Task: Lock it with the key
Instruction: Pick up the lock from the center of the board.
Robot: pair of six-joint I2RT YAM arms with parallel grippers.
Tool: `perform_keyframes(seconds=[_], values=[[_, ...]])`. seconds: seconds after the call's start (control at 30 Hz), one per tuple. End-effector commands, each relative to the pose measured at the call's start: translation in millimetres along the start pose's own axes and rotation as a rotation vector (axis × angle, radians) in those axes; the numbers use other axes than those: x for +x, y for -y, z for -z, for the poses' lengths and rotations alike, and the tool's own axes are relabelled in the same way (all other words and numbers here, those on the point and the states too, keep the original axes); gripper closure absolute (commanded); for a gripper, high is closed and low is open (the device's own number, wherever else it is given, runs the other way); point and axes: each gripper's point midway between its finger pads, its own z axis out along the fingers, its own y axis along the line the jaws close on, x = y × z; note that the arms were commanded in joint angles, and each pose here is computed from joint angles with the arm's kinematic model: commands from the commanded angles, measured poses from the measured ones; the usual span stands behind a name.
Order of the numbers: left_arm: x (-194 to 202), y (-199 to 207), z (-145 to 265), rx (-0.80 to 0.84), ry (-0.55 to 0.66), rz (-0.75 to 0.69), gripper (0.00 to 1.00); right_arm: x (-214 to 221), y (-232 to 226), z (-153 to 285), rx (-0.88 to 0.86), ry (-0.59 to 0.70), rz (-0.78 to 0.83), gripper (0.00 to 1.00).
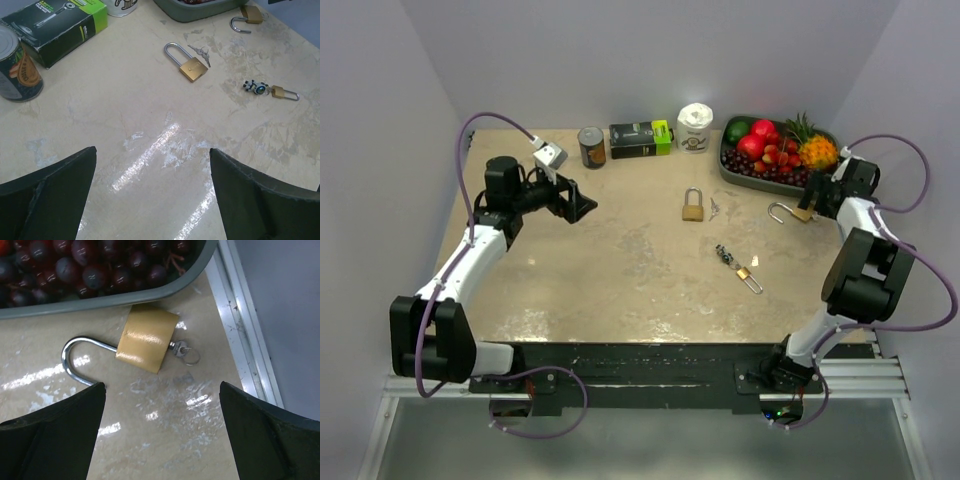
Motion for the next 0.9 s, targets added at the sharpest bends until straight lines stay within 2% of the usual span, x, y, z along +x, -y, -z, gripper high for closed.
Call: perform_keyframes(seconds=[0.0, 0.27, 0.67, 0.87], values=[[-18, 0, 2, 0.018, 0.036, -0.1, 0.01, -25, 11, -13, 0.072, 0.115, -0.053, 0.07], [-11, 0, 4, 0.01, 0.021, -0.115, 0.01, -22, 6, -36, 0.06, 0.128, -0.033, 0.16], [-3, -2, 1, 0.018, -0.02, -0.081, 0.01, -28, -11, -56, 0.058, 0.143, 0.0, 0.16], [-3, -4, 0, 0.012, -0.022, -0.082, 0.01, -21, -12, -67, 0.055, 0.088, 0.006, 0.19]])
